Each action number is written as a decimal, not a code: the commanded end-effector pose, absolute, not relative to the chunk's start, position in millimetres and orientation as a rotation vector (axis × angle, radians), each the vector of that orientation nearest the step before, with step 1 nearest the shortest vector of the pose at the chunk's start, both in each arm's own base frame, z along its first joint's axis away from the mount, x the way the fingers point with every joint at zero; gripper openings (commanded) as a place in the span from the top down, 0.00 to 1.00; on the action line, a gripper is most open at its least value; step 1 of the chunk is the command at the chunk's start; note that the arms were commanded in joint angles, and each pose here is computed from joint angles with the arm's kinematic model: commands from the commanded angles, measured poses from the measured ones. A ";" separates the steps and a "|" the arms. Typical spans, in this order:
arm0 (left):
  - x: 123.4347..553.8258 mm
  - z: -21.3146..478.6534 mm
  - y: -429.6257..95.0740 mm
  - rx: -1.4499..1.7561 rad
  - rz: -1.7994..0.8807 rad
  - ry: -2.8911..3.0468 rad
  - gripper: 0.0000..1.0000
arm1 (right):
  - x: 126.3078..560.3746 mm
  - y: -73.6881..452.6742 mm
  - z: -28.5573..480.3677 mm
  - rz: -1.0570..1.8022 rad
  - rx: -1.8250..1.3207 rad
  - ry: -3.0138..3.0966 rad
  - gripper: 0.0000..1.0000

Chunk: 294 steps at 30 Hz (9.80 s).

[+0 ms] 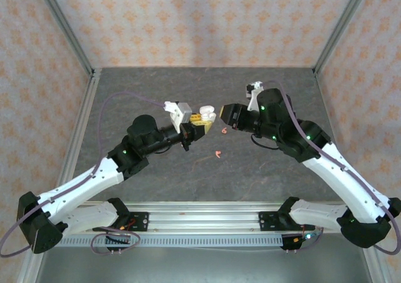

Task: Insert the wireless bluetooth earbuds into the charging case

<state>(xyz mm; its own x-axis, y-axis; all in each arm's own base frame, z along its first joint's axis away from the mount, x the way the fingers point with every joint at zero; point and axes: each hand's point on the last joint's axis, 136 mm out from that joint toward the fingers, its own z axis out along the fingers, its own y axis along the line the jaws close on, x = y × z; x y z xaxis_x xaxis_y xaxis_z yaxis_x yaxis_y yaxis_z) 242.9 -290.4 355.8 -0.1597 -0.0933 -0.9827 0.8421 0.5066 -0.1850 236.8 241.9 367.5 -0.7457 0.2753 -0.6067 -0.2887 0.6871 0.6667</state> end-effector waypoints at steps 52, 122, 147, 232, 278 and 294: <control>256.2 346.3 -288.8 0.629 -0.891 1.557 1.00 | 221.9 270.0 388.3 1.250 -0.117 2.151 0.71; 189.1 265.7 -158.2 0.658 -0.433 1.777 1.00 | 323.7 385.6 117.2 0.808 -0.105 2.864 0.71; 197.6 262.8 -166.5 0.692 -0.409 1.787 1.00 | 299.6 425.7 39.3 0.784 -0.187 3.010 0.77; 195.4 261.0 -166.1 0.686 -0.424 1.807 1.00 | 319.6 393.9 33.6 0.131 -1.140 2.897 0.65; 192.1 261.4 -162.5 0.661 -0.440 1.806 1.00 | 321.0 385.5 13.4 0.006 -0.993 2.986 0.70; 199.3 282.6 -173.3 0.644 -0.478 1.743 1.00 | 348.3 368.6 96.2 0.006 -0.709 2.861 0.80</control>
